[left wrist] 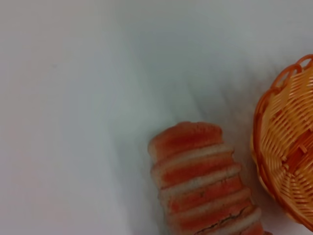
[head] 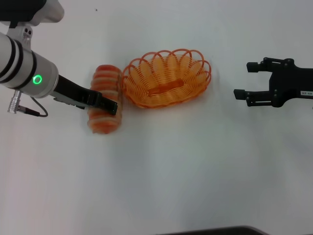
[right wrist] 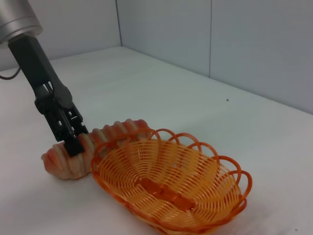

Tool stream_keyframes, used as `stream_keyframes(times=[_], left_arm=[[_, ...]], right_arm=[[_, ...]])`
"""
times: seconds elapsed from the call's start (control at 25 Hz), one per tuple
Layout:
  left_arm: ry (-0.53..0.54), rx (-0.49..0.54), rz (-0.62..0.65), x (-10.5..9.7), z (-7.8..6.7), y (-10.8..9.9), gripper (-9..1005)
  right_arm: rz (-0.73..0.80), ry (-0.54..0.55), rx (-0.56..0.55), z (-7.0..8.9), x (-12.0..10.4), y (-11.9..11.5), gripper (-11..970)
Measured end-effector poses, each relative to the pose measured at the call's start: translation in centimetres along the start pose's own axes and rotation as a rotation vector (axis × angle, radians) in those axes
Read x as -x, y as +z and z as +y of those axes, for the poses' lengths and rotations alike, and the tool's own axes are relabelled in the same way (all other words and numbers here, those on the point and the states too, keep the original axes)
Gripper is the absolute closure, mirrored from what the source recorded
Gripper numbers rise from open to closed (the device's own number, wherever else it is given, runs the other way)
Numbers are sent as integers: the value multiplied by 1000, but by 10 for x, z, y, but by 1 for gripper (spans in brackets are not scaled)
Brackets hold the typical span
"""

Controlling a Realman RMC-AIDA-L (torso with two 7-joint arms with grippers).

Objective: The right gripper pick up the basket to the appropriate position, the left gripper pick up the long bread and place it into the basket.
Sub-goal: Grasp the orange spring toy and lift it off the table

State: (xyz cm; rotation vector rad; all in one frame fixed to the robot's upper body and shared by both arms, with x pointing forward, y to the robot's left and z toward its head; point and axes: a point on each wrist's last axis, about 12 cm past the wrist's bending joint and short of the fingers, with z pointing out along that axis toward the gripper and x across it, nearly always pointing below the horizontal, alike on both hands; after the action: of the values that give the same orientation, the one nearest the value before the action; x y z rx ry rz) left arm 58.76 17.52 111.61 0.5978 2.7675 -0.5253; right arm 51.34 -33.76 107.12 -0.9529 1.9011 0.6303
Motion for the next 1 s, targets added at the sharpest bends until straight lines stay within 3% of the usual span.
stream_keyframes(times=[0.68, 1.0], left_arm=[[5, 3, 11, -1, 0, 4, 76], [6, 7, 12, -1, 1, 3, 263]], right_arm=[[3, 0, -3, 0, 0, 0, 81], [4, 0, -2, 0, -1, 0, 81]])
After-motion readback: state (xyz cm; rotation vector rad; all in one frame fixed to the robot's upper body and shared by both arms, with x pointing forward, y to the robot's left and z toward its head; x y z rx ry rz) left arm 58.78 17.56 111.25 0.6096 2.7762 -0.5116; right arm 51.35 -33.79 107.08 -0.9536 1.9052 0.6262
